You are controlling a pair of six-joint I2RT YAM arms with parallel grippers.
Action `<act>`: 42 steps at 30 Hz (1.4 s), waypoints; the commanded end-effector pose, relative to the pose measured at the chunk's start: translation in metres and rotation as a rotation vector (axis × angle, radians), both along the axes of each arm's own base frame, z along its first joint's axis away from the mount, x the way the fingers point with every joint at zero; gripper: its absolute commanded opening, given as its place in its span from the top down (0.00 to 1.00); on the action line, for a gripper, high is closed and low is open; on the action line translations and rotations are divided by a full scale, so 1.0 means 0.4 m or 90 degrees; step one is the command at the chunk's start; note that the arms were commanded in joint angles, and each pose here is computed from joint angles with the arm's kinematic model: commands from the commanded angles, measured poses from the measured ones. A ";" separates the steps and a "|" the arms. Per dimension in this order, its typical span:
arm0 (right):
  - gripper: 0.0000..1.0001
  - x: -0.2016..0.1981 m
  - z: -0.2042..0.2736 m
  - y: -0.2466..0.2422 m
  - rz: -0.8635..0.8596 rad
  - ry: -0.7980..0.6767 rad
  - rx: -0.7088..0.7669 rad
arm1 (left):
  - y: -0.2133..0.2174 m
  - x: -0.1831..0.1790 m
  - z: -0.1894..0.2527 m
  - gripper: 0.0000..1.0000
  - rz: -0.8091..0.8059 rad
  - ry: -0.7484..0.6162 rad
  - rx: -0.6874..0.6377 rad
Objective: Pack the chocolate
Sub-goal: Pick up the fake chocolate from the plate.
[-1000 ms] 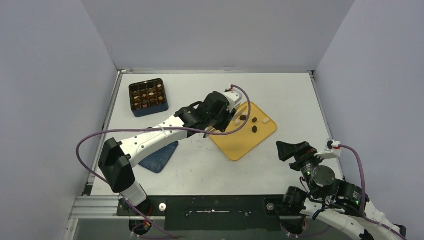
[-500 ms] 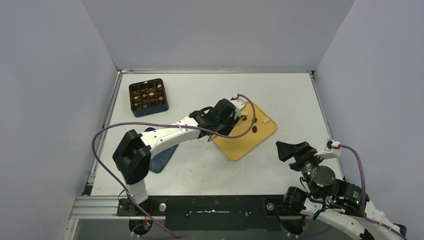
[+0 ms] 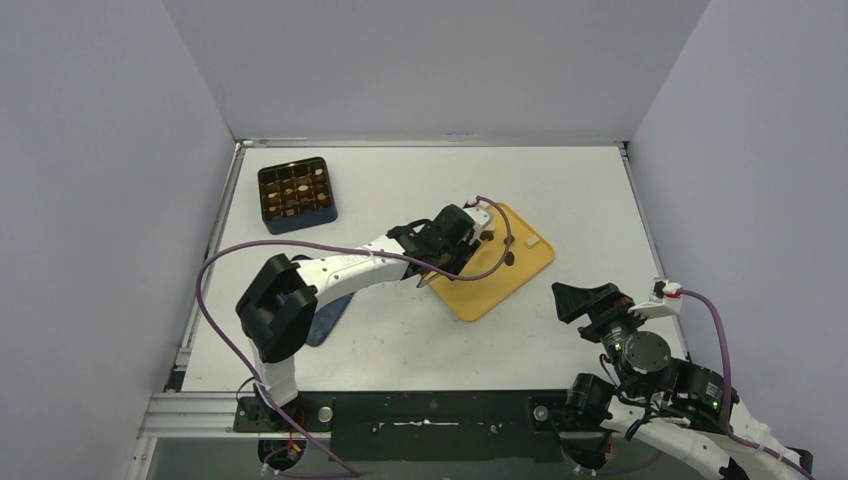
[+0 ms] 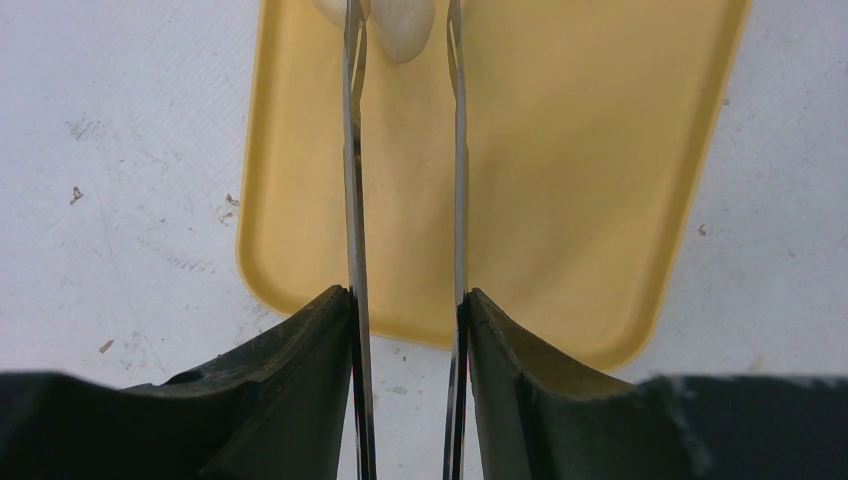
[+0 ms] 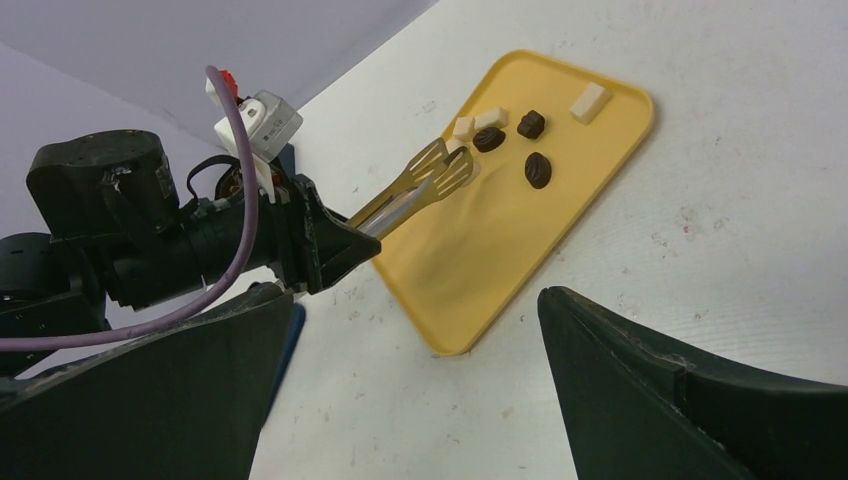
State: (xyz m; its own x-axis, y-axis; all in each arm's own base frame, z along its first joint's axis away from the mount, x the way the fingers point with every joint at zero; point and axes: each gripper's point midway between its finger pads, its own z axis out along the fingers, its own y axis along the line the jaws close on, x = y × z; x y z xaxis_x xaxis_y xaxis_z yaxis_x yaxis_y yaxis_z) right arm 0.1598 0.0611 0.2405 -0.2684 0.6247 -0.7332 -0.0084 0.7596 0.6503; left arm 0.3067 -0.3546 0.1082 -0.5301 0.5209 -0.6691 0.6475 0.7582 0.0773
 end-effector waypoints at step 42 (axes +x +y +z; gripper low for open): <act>0.00 0.001 0.015 -0.006 -0.007 -0.008 0.015 | 0.005 0.023 0.050 0.69 0.030 -0.041 -0.034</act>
State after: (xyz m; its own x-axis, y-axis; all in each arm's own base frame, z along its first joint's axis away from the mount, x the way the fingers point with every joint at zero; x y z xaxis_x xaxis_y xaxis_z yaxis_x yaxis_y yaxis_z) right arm 0.1594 0.0620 0.2405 -0.2717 0.6241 -0.7326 -0.0122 0.7589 0.6511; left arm 0.3122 -0.3523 0.0891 -0.5388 0.5236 -0.6600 0.6266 0.7727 0.1014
